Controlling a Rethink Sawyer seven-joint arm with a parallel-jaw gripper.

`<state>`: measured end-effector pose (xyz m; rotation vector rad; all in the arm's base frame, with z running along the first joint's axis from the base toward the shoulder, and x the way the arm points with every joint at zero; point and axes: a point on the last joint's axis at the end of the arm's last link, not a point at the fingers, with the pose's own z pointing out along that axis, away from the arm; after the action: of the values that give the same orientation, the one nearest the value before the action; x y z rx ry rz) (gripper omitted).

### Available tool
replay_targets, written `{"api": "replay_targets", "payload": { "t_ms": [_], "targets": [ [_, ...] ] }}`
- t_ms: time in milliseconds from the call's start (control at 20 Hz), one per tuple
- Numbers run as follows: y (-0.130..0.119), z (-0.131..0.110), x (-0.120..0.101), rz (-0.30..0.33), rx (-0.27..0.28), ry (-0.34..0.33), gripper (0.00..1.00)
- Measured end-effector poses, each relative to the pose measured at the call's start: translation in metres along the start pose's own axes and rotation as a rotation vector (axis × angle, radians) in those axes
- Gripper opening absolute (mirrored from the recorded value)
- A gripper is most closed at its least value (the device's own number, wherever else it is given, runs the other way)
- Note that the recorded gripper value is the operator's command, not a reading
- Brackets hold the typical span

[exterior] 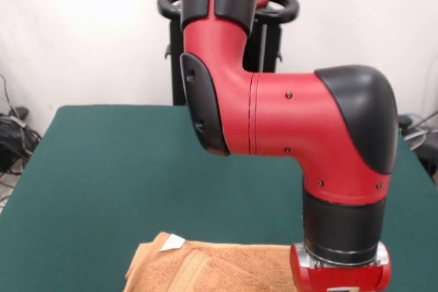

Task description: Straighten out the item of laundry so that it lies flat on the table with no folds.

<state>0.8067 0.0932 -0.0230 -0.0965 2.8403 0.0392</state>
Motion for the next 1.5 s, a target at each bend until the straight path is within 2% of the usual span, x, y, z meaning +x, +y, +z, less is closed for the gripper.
{"api": "replay_targets", "payload": {
  "t_ms": [600,900,1050,1250,1400,1500],
  "targets": [
    [-0.009,-0.044,-0.03,-0.002,0.016,-0.03,0.0],
    [-0.019,-0.059,-0.033,-0.004,0.031,0.005,0.0],
    [-0.021,-0.063,-0.026,-0.003,0.026,0.064,0.0],
    [-0.021,-0.066,-0.011,0.0,0.006,0.177,0.0],
    [-0.019,-0.067,-0.001,0.002,-0.008,0.234,0.0],
    [-0.018,-0.066,0.001,0.002,-0.01,0.244,0.0]
  ]
}}
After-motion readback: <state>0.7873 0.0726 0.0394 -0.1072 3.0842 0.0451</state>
